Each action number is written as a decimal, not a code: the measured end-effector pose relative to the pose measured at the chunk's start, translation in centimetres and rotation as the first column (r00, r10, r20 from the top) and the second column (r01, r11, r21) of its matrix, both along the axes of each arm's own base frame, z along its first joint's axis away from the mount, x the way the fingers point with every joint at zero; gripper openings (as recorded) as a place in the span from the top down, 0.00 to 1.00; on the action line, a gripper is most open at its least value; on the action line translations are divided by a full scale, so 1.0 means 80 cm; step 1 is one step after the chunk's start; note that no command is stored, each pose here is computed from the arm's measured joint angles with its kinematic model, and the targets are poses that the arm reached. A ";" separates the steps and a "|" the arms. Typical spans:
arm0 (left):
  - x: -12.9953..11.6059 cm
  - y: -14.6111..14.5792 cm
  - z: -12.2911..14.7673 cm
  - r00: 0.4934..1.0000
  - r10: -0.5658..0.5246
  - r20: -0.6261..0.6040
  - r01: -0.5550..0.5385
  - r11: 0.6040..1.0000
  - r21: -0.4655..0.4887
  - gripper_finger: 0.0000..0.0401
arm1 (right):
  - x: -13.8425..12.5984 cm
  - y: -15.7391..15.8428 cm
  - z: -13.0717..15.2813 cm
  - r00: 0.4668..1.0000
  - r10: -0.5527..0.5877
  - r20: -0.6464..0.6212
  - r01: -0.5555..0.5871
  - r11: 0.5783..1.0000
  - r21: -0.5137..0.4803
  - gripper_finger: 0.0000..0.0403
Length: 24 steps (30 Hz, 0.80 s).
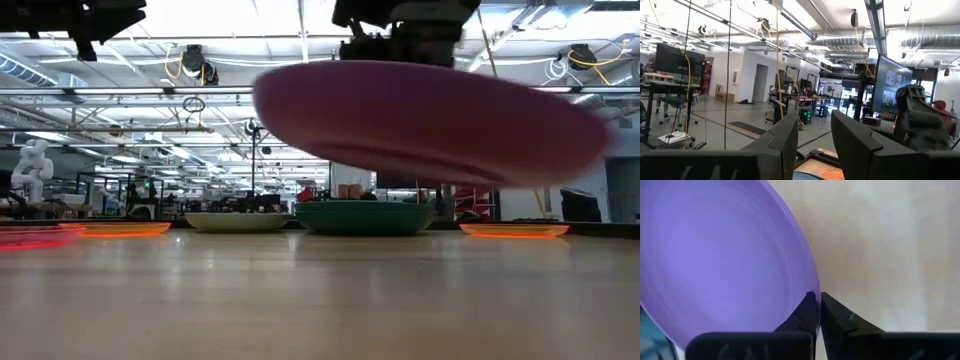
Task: Stack plastic plates
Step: Stack the violet plate on the blue plate
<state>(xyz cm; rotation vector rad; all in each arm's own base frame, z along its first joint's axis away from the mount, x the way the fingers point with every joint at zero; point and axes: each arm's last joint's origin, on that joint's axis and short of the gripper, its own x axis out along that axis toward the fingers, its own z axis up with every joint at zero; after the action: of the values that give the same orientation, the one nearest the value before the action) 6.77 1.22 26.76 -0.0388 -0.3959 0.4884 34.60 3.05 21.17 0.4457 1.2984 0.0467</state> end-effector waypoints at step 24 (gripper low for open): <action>0.000 0.000 0.001 1.000 0.007 -0.002 -0.007 1.000 0.015 0.70 | -0.053 -0.254 0.071 0.784 -0.621 -0.016 0.620 0.782 0.060 0.99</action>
<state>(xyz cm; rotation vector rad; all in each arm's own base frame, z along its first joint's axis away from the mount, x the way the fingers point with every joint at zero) 6.74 1.23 26.82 -0.0223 -0.3984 0.4922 30.35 -17.30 26.85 0.9134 1.0903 -0.4722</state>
